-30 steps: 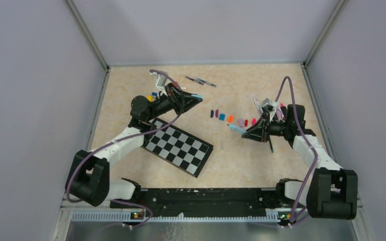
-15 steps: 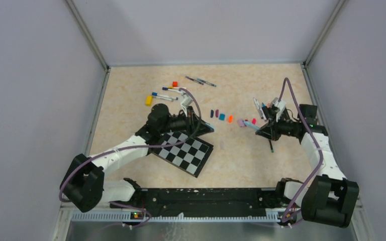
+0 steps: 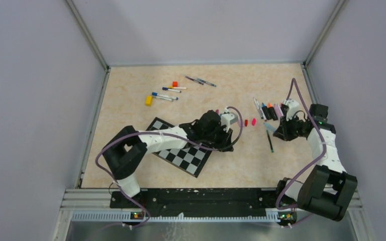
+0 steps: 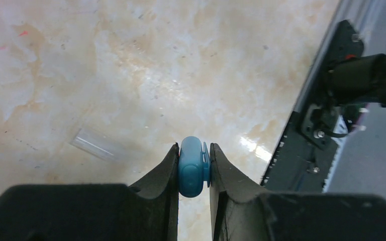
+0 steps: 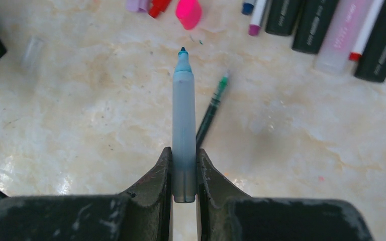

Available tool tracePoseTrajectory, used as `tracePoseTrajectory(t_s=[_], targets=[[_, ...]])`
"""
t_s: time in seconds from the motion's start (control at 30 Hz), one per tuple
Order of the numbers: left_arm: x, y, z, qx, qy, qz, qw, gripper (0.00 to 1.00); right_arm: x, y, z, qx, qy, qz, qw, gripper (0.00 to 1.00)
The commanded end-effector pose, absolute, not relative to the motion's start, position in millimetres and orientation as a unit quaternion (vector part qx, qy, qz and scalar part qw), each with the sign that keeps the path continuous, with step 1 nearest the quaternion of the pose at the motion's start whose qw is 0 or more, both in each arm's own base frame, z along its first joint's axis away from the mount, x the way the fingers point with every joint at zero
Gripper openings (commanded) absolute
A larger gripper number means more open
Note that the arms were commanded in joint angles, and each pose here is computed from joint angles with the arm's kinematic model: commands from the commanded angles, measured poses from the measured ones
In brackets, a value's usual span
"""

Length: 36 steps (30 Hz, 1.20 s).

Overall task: Open the pen caps
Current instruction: Place the pen at the center of the board.

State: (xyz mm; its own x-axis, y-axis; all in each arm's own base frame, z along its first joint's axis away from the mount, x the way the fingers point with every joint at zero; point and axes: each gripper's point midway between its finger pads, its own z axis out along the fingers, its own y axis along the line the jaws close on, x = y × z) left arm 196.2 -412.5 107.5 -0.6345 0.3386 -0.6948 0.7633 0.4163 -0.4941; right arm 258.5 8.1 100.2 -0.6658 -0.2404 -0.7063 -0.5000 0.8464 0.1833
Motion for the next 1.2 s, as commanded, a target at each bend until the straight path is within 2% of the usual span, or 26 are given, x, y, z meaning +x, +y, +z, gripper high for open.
tracePoseTrajectory(t_s=[0.0, 0.2, 0.5, 0.63, 0.83, 1.17], targets=[[211, -411, 80, 0.351, 0.836, -0.34, 0.248, 0.08, 262, -21, 92, -0.149, 0.915, 0.13, 0.351, 0.0], [218, -414, 64, 0.362, 0.846, -0.311, 0.239, 0.1, 264, -45, 75, -0.096, 0.929, 0.081, 0.349, 0.0], [220, -422, 50, 0.372, 0.847, -0.307, 0.224, 0.13, 266, -39, 53, -0.073, 0.938, 0.124, 0.315, 0.0], [221, -421, 46, 0.374, 0.849, -0.301, 0.222, 0.15, 263, -37, 45, -0.074, 0.942, 0.135, 0.299, 0.08], [224, -420, 42, 0.375, 0.853, -0.288, 0.219, 0.26, 260, -36, 41, -0.081, 0.944, 0.141, 0.287, 0.24], [232, -421, 46, 0.379, 0.855, -0.272, 0.226, 0.37, 258, -33, 39, -0.089, 0.944, 0.151, 0.279, 0.34]])
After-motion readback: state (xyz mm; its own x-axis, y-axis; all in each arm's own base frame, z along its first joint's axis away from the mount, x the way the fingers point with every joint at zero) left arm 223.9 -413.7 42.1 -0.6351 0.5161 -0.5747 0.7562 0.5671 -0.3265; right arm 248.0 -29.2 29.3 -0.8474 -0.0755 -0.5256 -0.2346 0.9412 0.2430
